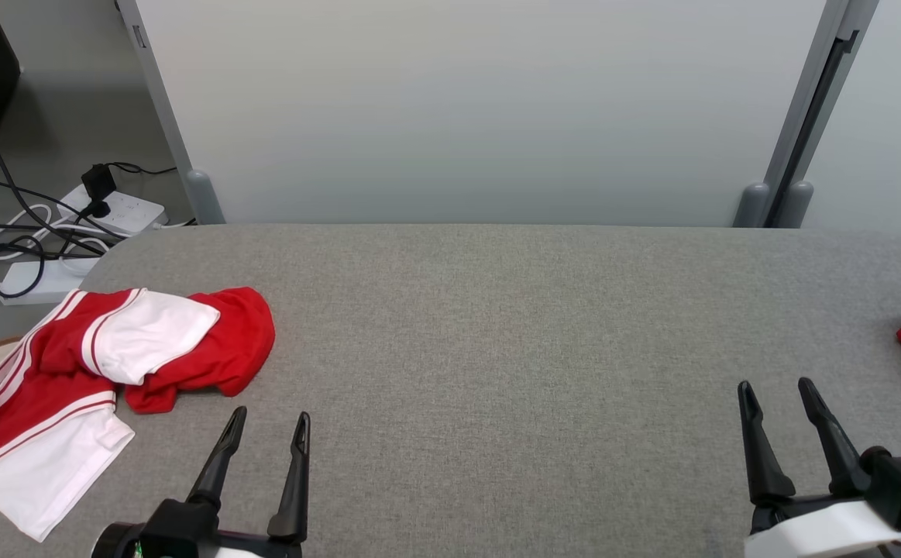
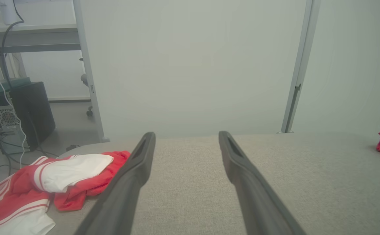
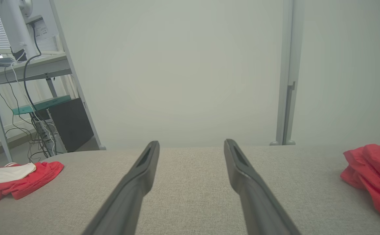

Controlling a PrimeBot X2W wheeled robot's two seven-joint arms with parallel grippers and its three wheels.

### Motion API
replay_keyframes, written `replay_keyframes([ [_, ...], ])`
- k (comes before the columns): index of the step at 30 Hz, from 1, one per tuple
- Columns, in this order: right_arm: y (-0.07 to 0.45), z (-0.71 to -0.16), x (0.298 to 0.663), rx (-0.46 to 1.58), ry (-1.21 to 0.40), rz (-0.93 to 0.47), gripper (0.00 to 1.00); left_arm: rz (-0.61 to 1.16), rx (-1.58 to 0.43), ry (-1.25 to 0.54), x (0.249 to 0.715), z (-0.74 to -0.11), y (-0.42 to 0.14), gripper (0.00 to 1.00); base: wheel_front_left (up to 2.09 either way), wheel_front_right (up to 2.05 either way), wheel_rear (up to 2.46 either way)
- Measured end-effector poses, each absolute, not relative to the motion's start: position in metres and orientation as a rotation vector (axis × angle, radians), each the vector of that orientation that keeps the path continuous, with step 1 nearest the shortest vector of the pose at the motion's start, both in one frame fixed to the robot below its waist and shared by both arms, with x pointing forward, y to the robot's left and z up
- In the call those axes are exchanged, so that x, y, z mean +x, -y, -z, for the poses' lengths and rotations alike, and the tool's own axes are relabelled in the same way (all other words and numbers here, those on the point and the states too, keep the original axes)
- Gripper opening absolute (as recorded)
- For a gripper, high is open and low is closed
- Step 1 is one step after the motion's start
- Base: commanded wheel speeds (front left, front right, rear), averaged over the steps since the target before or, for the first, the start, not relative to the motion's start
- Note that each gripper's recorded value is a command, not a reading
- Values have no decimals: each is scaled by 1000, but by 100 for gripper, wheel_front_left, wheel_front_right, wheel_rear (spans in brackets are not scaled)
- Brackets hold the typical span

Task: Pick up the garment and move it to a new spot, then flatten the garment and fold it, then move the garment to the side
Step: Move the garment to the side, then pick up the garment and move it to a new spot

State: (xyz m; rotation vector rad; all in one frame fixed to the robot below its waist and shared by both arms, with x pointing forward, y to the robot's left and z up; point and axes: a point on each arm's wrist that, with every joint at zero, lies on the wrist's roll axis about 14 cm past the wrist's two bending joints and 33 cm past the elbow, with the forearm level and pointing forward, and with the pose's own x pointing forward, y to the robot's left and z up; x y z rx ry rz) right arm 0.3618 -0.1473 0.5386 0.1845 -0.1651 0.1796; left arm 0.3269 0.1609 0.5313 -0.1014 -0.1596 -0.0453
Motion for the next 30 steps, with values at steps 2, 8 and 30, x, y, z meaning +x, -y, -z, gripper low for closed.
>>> replay_keyframes([
  [2,147,-536,357,187,160,-178,100,45,-100,156,324,-530,-160,100,0,0,0],
  [8,137,-535,349,208,156,-200,100,41,-106,155,319,-528,-160,100,0,0,0],
  [30,111,-527,355,227,120,-274,100,-29,-87,158,307,-527,-184,100,0,0,0],
])
